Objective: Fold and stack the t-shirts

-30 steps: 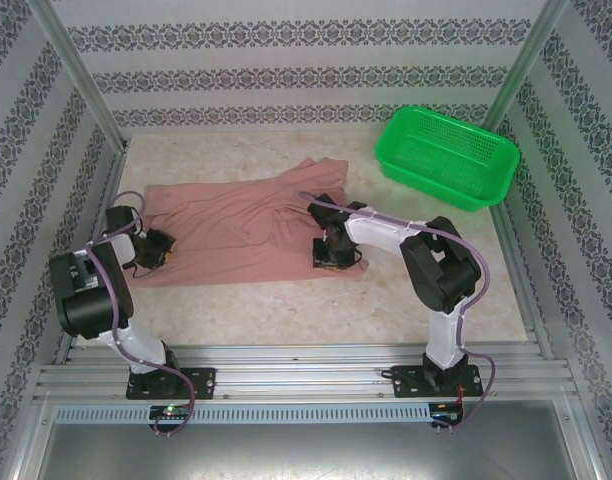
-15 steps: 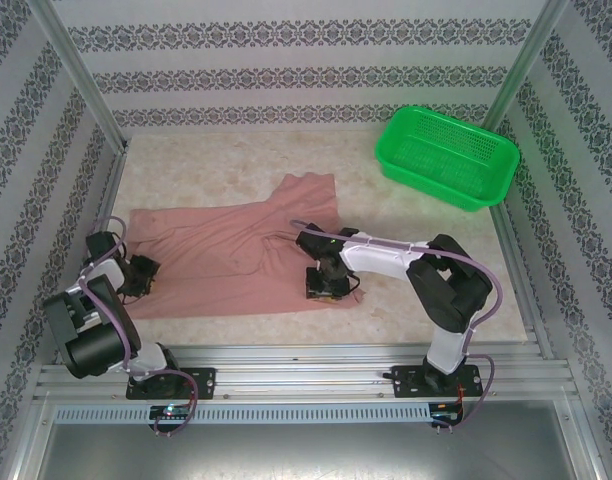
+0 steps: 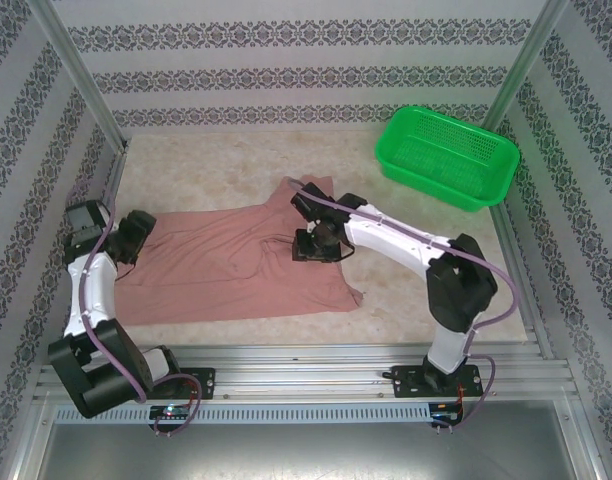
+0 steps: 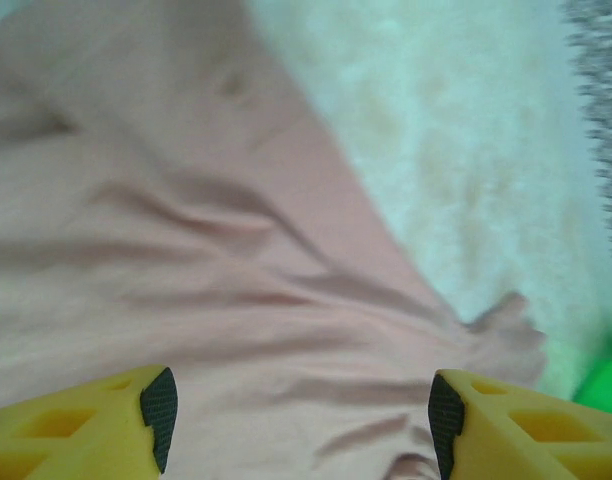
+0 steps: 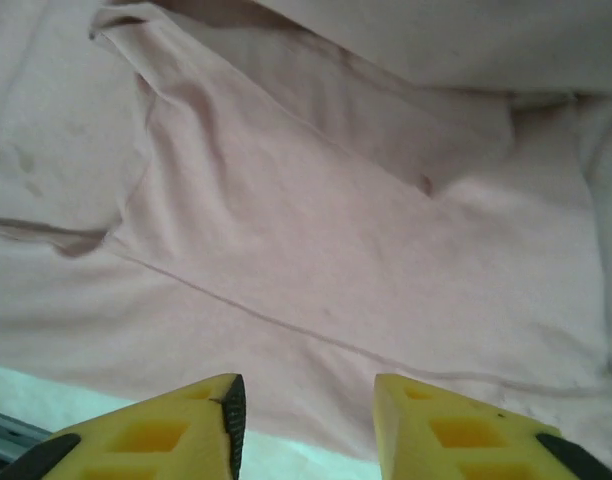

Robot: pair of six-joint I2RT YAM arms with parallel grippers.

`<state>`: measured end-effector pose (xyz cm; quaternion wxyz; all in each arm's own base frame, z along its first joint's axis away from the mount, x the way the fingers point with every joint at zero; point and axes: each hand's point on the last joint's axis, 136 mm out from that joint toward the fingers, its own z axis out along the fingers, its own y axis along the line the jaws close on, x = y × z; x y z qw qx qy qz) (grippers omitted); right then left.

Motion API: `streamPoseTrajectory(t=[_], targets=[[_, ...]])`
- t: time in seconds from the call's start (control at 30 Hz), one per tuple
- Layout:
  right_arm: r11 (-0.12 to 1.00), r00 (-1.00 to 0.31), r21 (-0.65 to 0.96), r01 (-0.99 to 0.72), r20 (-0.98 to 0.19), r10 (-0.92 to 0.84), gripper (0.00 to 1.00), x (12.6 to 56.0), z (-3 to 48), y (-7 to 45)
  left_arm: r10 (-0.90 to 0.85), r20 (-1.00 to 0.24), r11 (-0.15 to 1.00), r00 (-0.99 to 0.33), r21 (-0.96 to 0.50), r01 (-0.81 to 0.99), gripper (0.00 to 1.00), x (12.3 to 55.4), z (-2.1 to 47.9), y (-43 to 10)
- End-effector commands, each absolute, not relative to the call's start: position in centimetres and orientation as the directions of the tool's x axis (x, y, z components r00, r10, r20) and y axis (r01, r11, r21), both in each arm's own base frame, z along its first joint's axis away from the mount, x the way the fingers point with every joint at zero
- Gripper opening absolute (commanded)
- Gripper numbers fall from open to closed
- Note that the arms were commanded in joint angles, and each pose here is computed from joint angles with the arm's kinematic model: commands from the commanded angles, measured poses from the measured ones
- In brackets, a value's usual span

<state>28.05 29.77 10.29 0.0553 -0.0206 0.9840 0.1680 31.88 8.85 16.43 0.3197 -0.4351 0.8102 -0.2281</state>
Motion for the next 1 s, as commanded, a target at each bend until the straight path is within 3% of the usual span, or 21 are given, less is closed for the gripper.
streamPoseTrajectory(t=[0.0,0.1,0.63,0.87,0.97], targets=[[0.941,-0.997,0.328,-0.077,-0.021,-0.074,0.32,27.6,7.3,30.5,-0.837,-0.268,0.525,-0.478,-0.642,-0.559,0.69,30.4,16.7,6.8],[0.946,-0.997,0.317,-0.069,-0.004,-0.072,0.29,27.9,6.1,30.2,-0.836,-0.250,0.521,-0.488,-0.640,-0.565,0.68,29.5,16.6,6.2],[0.934,-0.999,0.356,0.026,-0.019,0.035,0.34,33.8,3.7,27.8,-0.829,-0.257,0.537,-0.496,-0.613,-0.580,0.68,28.1,16.3,5.9],[0.934,-0.999,0.355,0.044,0.010,0.043,0.35,33.9,3.3,27.6,-0.830,-0.258,0.539,-0.495,-0.603,-0.589,0.68,27.9,16.1,6.0],[0.932,-0.998,0.358,0.061,0.009,0.062,0.25,34.0,3.5,27.3,-0.830,-0.260,0.539,-0.493,-0.599,-0.591,0.68,27.9,16.0,6.1]])
